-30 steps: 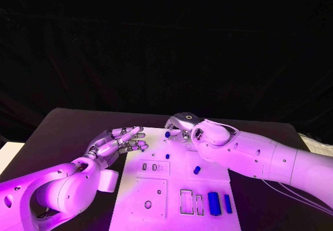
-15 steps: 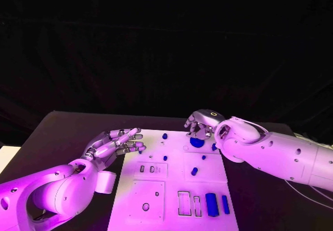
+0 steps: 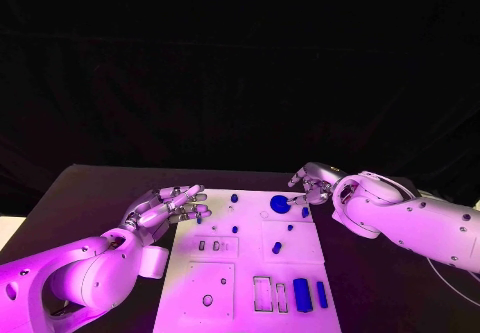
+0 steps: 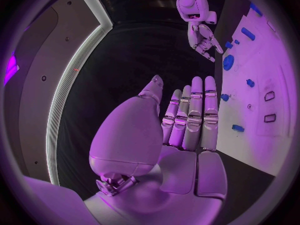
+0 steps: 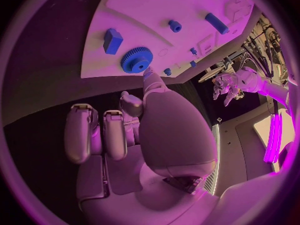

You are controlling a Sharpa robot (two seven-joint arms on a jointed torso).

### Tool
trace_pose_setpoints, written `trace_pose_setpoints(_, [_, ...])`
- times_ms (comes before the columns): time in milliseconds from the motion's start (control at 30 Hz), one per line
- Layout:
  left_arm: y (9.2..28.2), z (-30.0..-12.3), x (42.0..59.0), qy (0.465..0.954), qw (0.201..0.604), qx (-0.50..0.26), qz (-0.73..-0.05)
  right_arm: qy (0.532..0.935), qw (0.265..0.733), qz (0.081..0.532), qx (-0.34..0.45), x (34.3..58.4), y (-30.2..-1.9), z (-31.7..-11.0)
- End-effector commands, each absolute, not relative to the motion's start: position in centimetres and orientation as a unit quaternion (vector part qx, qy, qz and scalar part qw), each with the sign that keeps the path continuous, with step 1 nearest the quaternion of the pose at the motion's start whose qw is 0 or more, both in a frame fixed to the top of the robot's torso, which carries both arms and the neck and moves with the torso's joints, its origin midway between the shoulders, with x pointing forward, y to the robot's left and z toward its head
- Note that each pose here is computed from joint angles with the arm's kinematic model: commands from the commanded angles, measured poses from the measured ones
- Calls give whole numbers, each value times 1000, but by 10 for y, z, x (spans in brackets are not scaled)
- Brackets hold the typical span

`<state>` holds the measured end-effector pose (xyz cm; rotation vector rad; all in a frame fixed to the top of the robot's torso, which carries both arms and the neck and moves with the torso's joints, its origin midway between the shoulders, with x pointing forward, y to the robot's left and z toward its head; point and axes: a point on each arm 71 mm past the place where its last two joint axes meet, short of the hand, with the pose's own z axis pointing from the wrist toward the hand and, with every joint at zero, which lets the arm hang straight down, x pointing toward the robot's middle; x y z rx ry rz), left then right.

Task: Assemble the parts on the task board

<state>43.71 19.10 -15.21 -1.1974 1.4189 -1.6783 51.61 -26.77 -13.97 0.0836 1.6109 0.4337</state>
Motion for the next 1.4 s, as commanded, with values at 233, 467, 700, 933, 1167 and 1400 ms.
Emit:
trace_pose_setpoints(233, [189, -151, 438, 536, 309, -449, -644, 738, 647, 187, 45, 518, -262, -150])
trace_pose_setpoints(467, [189, -151, 439, 536, 309, -449, -644, 739, 644, 193, 39, 519, -255, -154])
trace_pose_setpoints(700, [189, -151, 439, 536, 310, -449, -644, 739, 646, 190, 29, 521, -250, -156])
trace_pose_setpoints(933, [189, -151, 439, 536, 310, -449, -644, 742, 642, 190, 21, 521, -245, -159])
trace_pose_setpoints(1167, [189, -151, 439, 536, 309, -449, -644, 745, 641, 187, 10, 521, -242, -161])
trace_pose_setpoints(1400, [190, -151, 439, 536, 309, -450, -644, 746, 642, 177, -1, 520, -243, -162])
